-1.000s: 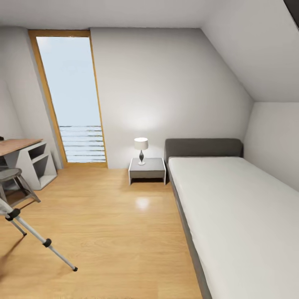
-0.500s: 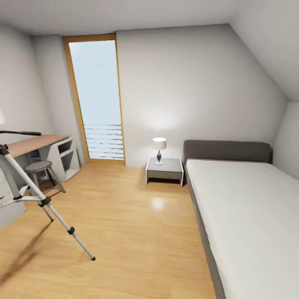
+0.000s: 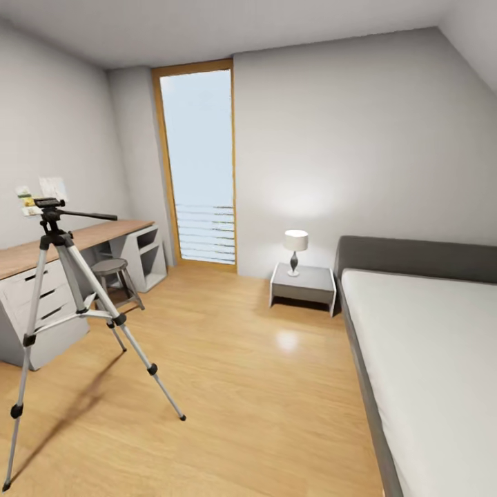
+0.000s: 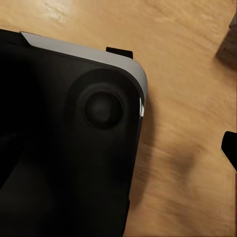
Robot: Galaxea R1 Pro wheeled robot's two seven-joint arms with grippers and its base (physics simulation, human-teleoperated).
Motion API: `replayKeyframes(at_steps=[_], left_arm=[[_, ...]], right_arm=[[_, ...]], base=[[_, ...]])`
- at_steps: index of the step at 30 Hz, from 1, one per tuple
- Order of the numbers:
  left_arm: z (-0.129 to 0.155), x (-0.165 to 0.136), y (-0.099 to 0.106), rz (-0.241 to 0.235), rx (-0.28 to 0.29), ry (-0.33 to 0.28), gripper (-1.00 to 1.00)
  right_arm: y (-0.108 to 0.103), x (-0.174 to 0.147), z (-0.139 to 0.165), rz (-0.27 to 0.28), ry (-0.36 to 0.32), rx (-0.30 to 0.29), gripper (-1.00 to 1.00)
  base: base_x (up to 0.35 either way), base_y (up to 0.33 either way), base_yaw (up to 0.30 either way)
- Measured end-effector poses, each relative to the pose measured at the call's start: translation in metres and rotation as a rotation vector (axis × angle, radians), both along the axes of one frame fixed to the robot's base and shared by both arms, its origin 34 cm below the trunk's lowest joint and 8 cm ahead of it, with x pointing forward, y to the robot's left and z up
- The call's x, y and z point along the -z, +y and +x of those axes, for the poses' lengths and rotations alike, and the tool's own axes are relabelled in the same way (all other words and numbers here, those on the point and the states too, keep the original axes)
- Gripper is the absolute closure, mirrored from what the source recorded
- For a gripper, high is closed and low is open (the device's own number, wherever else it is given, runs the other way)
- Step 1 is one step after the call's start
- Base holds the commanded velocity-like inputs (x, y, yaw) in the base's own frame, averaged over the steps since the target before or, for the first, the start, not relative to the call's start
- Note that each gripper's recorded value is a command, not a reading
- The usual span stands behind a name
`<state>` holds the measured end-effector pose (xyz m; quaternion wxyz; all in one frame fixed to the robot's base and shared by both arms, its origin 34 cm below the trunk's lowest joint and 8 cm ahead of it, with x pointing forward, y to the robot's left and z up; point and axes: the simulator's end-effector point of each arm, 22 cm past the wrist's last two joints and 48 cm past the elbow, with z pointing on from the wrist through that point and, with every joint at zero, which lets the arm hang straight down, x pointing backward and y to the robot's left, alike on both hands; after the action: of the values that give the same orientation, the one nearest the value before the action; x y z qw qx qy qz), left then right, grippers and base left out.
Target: Attach the digital camera to the camera tripod in the bedroom.
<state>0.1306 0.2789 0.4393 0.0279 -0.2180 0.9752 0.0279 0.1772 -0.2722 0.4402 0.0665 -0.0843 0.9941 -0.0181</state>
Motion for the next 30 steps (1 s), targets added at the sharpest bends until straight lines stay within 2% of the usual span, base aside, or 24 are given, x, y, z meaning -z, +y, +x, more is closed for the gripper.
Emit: replayKeyframes(at_steps=[30], left_arm=[[0.0000,0.0000,0.0007,0.001,0.002,0.000,-1.00]], right_arm=[[-0.0049,-0.0004,0.0021,-0.005,-0.010,0.007,-1.00]], base=[[0.000,0.000,0.300]])
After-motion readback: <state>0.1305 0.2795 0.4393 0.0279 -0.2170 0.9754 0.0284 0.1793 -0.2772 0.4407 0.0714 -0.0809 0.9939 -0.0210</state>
